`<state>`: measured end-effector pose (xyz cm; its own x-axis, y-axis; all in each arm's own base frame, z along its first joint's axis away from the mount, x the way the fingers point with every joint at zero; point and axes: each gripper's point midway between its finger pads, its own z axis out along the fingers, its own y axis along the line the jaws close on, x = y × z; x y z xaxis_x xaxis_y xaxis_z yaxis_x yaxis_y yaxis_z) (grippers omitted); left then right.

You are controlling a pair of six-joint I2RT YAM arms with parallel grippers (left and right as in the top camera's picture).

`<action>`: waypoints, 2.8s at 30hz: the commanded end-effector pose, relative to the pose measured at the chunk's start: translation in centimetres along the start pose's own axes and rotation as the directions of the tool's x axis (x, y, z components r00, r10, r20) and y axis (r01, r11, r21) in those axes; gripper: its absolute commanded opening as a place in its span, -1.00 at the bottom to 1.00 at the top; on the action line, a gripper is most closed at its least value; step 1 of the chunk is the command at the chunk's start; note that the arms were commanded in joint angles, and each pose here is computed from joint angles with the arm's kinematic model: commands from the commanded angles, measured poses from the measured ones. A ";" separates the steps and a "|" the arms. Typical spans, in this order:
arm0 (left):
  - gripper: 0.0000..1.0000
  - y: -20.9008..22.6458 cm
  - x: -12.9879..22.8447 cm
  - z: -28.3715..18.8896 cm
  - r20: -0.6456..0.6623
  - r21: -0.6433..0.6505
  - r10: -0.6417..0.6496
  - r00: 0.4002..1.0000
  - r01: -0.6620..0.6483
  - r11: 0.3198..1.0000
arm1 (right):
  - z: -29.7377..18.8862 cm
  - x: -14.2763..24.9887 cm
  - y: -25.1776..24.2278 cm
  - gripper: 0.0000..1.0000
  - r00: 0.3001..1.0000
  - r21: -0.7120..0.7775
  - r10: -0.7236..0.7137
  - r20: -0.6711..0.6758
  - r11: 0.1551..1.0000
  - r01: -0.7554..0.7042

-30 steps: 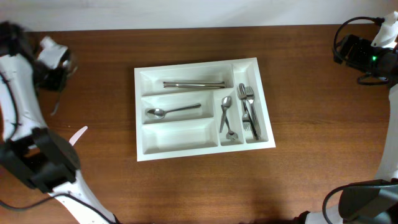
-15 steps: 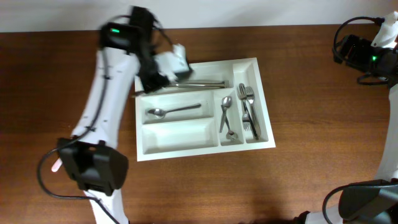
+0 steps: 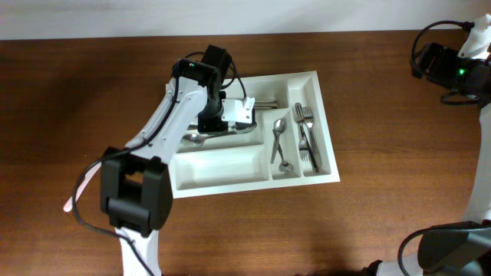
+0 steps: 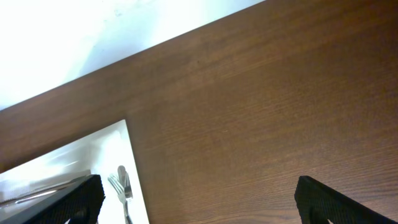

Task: Pack container
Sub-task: 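Carry the spoon with the left gripper into the left compartment, then open the left gripper and withdraw it left of the tray, then lower the left gripper onto the white plastic knife and grasp it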

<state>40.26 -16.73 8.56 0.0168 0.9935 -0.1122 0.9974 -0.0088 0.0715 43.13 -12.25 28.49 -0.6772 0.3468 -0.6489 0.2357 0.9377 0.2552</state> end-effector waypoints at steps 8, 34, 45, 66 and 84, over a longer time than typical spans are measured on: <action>-0.56 -0.3 1.1 3.2 -0.034 0.068 -0.053 0.998 0.056 0.996 | -0.7 -0.5 0.3 0.97 1.000 -0.012 -0.008 0.023 1.000 0.008; 0.72 -2.8 22.8 -8.2 -0.112 -0.102 -0.880 0.462 0.875 0.473 | -0.7 -0.5 0.3 0.97 1.000 -0.012 -0.008 0.023 1.000 0.008; 0.64 -9.0 34.3 -3.3 -0.149 -0.065 -0.922 0.356 0.927 0.369 | -0.7 -0.5 0.3 0.97 1.000 -0.012 -0.008 0.022 1.000 0.008; 0.33 -11.8 36.6 3.6 -0.166 0.016 -0.898 0.408 0.911 0.411 | -0.7 -0.5 0.3 0.97 1.000 -0.012 -0.008 0.023 1.000 0.008; -0.31 -12.7 36.8 6.5 -0.209 0.061 -0.889 0.406 0.913 0.403 | -0.7 -0.5 0.3 0.97 1.000 -0.012 -0.008 0.023 1.000 0.008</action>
<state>30.37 20.40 -0.32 -0.9029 0.4262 0.0556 0.4246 0.9046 -0.0382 43.13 -12.25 28.49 -0.6770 0.3475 -0.6487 0.2365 0.9375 0.2554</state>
